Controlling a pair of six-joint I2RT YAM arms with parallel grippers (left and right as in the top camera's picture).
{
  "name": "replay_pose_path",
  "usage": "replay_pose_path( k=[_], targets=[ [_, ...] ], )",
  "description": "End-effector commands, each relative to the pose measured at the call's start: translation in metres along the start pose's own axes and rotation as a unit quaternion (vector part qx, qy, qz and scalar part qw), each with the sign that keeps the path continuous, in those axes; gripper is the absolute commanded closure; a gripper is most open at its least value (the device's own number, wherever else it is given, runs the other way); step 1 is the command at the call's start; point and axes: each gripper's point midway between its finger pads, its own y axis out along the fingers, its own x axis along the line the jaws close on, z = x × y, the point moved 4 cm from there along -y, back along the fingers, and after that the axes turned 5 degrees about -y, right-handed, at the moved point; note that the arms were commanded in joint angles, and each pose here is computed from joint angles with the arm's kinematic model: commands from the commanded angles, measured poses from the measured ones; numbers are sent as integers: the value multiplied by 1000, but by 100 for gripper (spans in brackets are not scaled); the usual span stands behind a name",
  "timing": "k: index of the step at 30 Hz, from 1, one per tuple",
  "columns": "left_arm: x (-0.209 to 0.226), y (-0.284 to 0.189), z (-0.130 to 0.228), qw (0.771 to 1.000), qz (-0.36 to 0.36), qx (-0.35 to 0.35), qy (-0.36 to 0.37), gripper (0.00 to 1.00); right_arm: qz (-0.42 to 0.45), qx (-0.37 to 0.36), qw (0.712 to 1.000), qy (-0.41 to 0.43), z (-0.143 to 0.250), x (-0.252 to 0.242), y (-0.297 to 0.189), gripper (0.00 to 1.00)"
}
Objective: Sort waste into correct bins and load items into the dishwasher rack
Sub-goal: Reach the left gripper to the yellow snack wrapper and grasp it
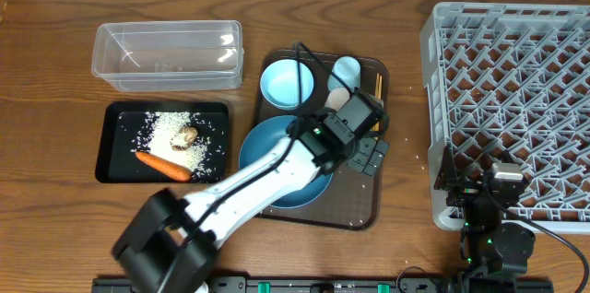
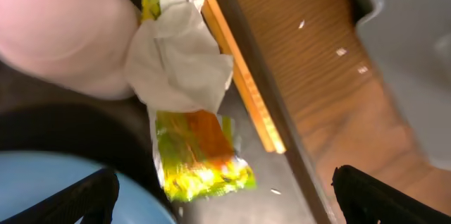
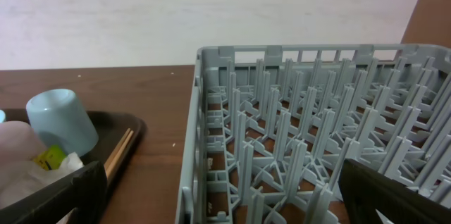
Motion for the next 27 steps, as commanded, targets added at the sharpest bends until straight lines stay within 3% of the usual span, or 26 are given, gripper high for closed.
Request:
replay_pose_path(
  k=[1, 8, 24, 27],
  targets=[
    [4, 15, 0, 998, -39, 2, 53, 2, 3, 0, 1000, -5, 1, -1, 0, 1],
    [4, 18, 1, 988, -126, -29, 85, 2, 3, 0, 1000, -5, 1, -1, 0, 1],
    [-5, 38, 12, 986, -132, -17, 103, 0, 3, 0, 1000, -5, 1, -1, 0, 1],
    [-4, 38, 13, 985, -134, -16, 104, 7, 3, 0, 1000, -5, 1, -1, 0, 1]
  ],
)
